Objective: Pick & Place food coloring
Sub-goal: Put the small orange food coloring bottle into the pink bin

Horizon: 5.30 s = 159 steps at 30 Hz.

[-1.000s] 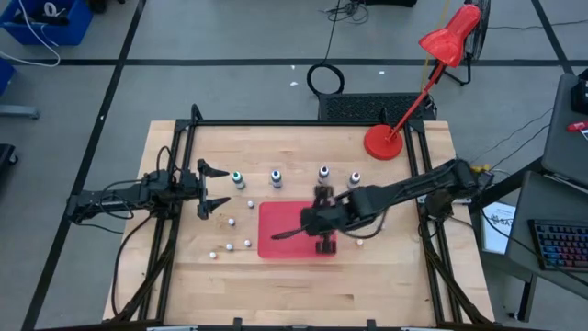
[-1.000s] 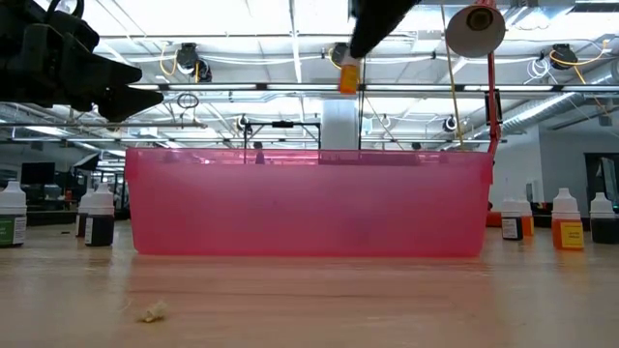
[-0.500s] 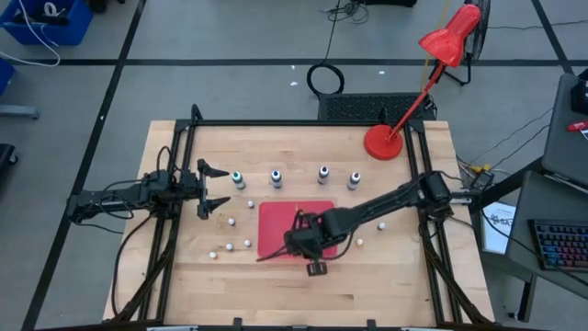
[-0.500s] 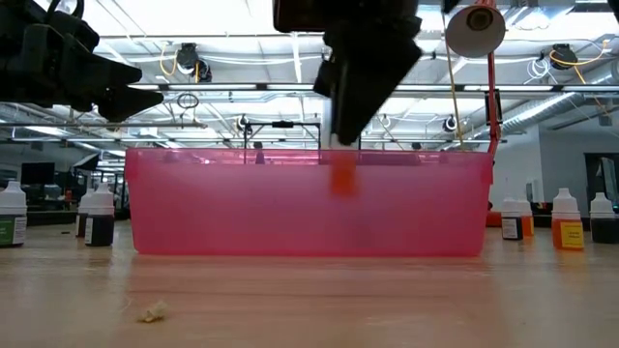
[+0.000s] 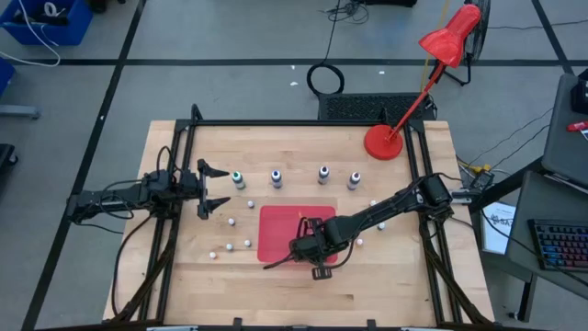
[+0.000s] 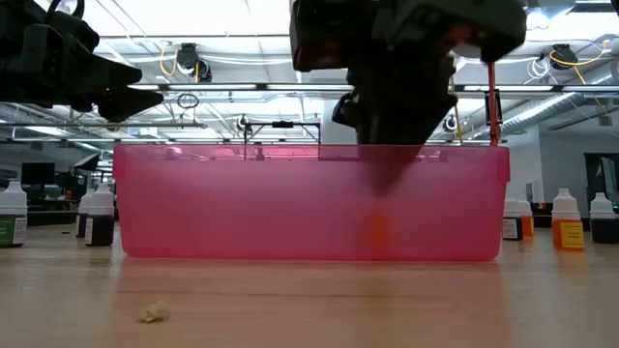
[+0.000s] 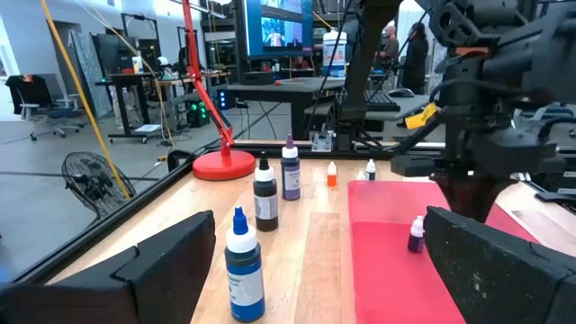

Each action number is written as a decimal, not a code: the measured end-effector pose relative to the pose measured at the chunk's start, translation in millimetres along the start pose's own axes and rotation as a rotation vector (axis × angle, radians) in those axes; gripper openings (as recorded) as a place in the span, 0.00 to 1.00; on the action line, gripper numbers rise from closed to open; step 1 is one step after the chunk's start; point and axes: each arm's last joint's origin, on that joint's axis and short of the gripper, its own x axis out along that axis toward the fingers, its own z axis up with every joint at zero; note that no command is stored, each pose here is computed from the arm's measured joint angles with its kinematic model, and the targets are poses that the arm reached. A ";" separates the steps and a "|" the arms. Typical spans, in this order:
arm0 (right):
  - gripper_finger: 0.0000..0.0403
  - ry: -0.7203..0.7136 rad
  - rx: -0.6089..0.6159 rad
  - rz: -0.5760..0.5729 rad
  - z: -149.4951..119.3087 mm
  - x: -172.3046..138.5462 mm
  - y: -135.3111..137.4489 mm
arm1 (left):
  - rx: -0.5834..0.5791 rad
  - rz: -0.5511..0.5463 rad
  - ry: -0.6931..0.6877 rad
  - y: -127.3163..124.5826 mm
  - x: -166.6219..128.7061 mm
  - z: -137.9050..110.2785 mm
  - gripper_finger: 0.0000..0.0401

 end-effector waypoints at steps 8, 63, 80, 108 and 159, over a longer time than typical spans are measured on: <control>0.09 0.014 0.014 -0.002 -4.8 4.1 -2.5 | 0.000 0.000 0.000 0.0 0.0 0.0 0.98; 0.49 0.134 0.789 -0.211 -193.0 -51.2 -116.6 | 0.000 0.000 0.000 0.0 0.0 0.0 0.98; 0.49 0.179 0.871 -0.218 -197.7 -54.6 -126.4 | 0.000 0.000 0.000 0.0 0.0 0.0 0.98; 0.49 0.196 0.877 -0.281 -189.6 -27.0 -144.8 | 0.000 0.000 0.000 0.0 0.0 0.1 0.98; 0.13 -0.187 0.132 -0.300 27.6 -185.1 -16.8 | 0.000 -0.001 -0.001 0.0 0.0 0.1 0.98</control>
